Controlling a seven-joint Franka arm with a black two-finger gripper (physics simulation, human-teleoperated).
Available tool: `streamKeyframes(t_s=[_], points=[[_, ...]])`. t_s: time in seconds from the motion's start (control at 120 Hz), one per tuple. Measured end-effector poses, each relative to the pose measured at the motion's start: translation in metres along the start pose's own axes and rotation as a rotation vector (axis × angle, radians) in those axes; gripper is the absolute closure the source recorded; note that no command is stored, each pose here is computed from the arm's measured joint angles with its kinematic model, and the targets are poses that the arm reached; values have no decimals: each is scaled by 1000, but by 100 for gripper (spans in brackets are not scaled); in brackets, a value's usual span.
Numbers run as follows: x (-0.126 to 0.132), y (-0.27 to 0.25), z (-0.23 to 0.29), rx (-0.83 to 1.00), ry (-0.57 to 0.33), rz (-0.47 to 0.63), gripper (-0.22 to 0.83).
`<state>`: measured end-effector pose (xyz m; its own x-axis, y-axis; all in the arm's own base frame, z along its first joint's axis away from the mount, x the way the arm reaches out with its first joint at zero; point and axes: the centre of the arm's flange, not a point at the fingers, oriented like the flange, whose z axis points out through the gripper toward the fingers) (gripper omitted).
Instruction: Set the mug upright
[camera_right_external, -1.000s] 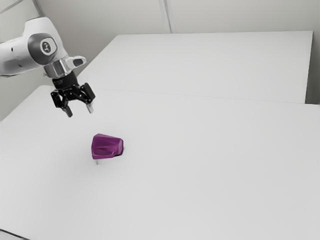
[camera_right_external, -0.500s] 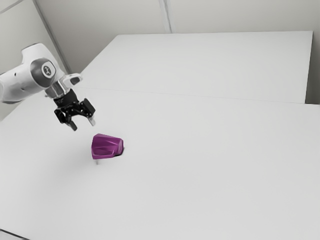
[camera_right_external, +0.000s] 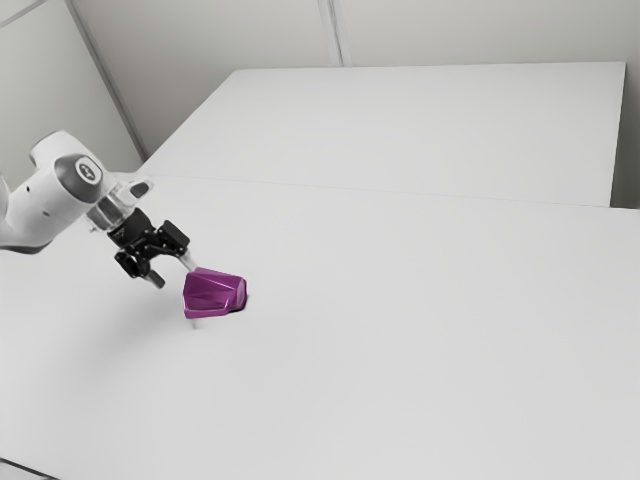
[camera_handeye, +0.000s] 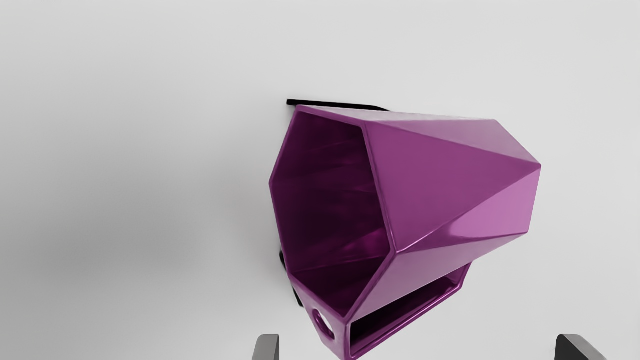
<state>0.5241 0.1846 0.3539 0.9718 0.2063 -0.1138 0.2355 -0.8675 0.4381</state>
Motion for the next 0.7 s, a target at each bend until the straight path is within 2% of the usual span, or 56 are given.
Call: streamKeyframes(t_s=[0.7], points=[[7, -25, 46, -263, 92, 71, 0]])
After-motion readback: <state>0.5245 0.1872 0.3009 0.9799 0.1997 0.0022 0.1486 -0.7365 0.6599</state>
